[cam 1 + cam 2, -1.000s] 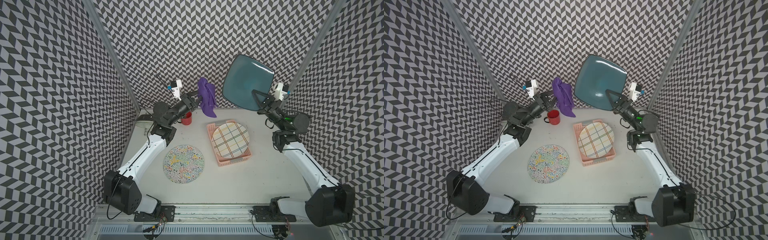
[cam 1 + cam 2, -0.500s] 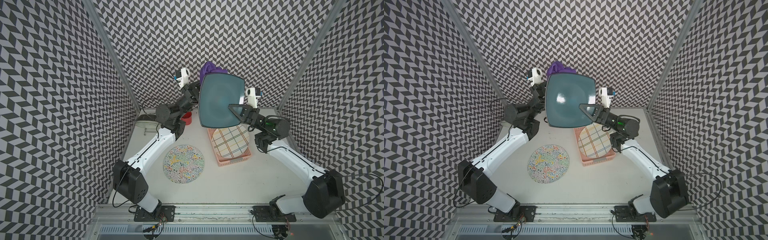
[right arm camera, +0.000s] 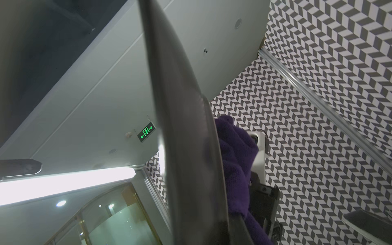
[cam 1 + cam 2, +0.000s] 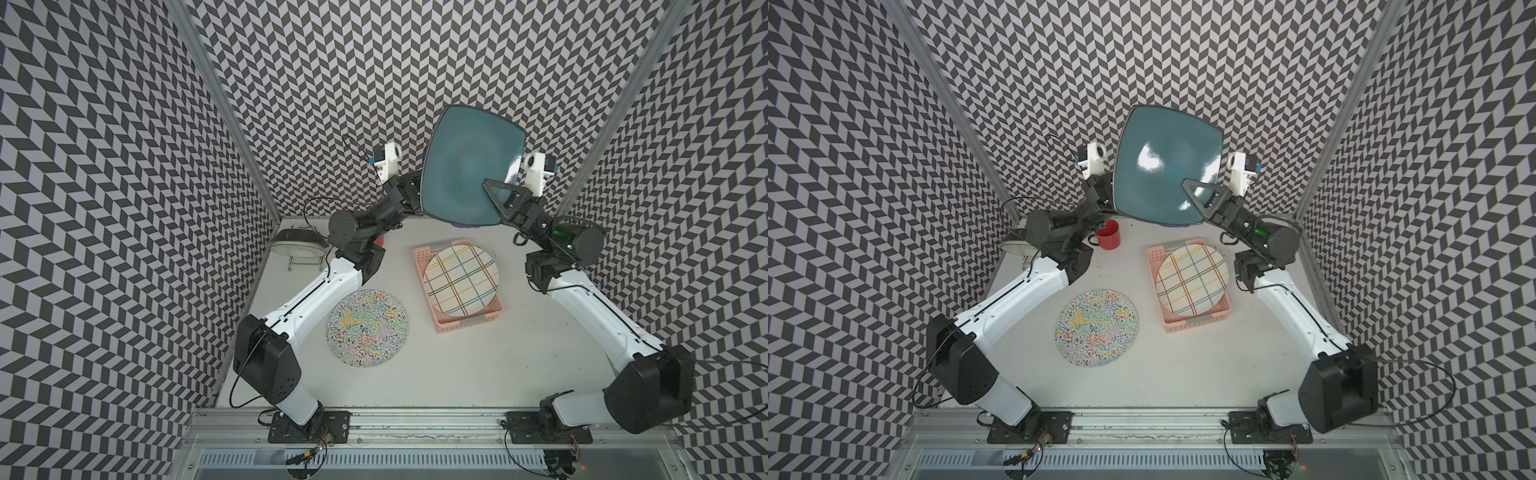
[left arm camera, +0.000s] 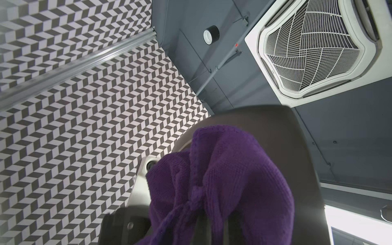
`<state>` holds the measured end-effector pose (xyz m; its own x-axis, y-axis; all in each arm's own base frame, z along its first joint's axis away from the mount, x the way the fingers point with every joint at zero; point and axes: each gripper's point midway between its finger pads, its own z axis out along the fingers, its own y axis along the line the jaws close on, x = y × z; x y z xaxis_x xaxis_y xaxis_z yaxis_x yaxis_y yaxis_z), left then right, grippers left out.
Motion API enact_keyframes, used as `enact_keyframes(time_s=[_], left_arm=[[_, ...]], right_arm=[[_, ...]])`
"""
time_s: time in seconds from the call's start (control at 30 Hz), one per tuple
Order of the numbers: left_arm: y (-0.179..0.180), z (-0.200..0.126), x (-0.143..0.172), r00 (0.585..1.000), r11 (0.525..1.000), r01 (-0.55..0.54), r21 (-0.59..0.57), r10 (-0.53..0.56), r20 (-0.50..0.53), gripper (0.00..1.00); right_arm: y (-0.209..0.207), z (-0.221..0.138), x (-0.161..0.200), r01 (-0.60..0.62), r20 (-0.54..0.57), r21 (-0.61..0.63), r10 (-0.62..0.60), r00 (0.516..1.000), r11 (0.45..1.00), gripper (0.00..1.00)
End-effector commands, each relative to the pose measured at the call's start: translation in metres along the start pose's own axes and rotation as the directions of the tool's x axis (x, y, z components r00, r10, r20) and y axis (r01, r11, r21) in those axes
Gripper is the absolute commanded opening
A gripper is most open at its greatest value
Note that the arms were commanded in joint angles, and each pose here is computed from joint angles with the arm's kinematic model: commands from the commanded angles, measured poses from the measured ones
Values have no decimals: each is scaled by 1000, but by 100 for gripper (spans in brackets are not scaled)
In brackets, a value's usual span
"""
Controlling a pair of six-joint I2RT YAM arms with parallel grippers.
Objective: Wipe the wet plate dry
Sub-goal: Wipe the plate with towel.
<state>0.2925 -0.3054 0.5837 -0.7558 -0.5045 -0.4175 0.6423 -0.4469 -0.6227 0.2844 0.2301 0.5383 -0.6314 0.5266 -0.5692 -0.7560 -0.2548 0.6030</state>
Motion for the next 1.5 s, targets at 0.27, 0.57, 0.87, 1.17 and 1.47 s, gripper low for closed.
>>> enact_keyframes(time_s=[0.27, 0.57, 0.87, 1.17, 1.47], left_arm=[[-41, 21, 47, 985, 989, -108, 99, 119, -121, 0], [-35, -2, 56, 941, 947, -303, -108, 279, -192, 0], [4, -44, 41, 839, 719, -544, -433, 455, -298, 0], [54, -59, 21, 772, 511, -627, -588, 511, -379, 0], [81, -95, -73, 783, 296, -519, -801, 541, -307, 0]], right_arm=[[58, 39, -32, 181, 66, -100, -175, 982, 978, 0], [30, -2, -77, 133, 209, -53, -119, 971, 990, 0], [-34, -49, -80, 47, 282, 222, -110, 953, 974, 0], [-34, -18, -57, 155, 161, 331, -218, 963, 931, 0], [-5, -2, -2, 309, -7, 262, -319, 948, 914, 0]])
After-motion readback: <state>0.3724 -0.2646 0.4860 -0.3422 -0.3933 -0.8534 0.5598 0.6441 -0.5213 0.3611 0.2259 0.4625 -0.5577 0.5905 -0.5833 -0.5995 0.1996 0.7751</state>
